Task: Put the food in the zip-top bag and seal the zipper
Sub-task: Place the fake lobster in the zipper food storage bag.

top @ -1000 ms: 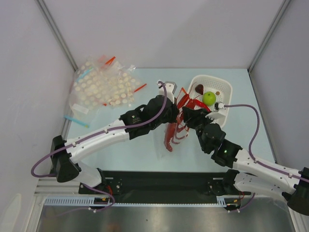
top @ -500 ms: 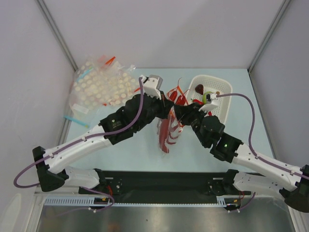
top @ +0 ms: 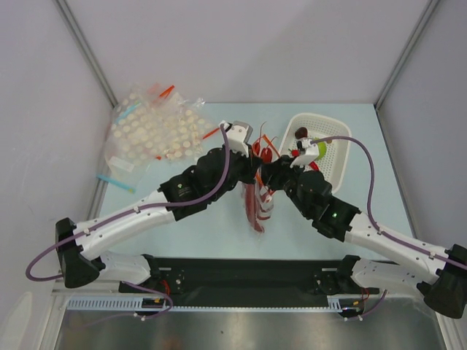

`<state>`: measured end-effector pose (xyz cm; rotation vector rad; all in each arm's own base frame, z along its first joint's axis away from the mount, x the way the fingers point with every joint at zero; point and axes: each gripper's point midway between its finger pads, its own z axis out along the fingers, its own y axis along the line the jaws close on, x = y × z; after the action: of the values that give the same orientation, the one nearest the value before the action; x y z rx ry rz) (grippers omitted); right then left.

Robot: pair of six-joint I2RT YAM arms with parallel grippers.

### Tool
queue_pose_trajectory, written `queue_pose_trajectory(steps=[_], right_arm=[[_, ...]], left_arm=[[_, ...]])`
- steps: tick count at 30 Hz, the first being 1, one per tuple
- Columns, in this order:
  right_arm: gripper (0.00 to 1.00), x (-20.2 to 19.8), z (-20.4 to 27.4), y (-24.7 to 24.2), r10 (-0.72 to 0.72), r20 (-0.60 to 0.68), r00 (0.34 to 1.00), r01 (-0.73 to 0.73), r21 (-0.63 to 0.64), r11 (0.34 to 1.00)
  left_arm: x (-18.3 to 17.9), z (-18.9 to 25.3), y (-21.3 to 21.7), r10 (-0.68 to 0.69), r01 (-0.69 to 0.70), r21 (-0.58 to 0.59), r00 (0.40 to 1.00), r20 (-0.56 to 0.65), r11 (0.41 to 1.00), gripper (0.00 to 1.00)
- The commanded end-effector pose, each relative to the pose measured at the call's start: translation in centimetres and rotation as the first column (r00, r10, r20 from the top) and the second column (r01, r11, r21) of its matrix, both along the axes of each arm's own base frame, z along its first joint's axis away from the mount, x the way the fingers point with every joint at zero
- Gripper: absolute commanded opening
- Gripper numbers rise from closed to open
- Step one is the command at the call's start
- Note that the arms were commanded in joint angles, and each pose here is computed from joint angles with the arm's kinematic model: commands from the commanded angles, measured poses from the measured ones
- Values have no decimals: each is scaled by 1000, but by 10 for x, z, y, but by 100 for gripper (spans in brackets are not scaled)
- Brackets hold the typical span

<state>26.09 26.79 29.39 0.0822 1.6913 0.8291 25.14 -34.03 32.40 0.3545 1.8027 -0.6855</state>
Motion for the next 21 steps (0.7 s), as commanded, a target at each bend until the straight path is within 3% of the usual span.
queue_pose_trajectory(steps=[1,3,5,13,21], right_arm=[[27,-2,16,0,47,56,997,-48,12,999],[44,-4,18,1,76,86,993,-75,-7,997],[54,-6,19,0,84,101,991,-82,-20,996],[67,-10,36,-25,37,151,988,-31,-41,999],[64,-5,38,-50,-36,149,988,44,-49,998]], left_arm=[[0,12,1,10,-8,-44,999,53,999,0],[2,9,3,28,-26,-37,998,54,999,0],[4,5,6,44,-43,-27,998,50,999,0],[10,-2,19,112,-112,-4,992,63,994,0],[14,-2,24,135,-137,15,988,73,990,0]])
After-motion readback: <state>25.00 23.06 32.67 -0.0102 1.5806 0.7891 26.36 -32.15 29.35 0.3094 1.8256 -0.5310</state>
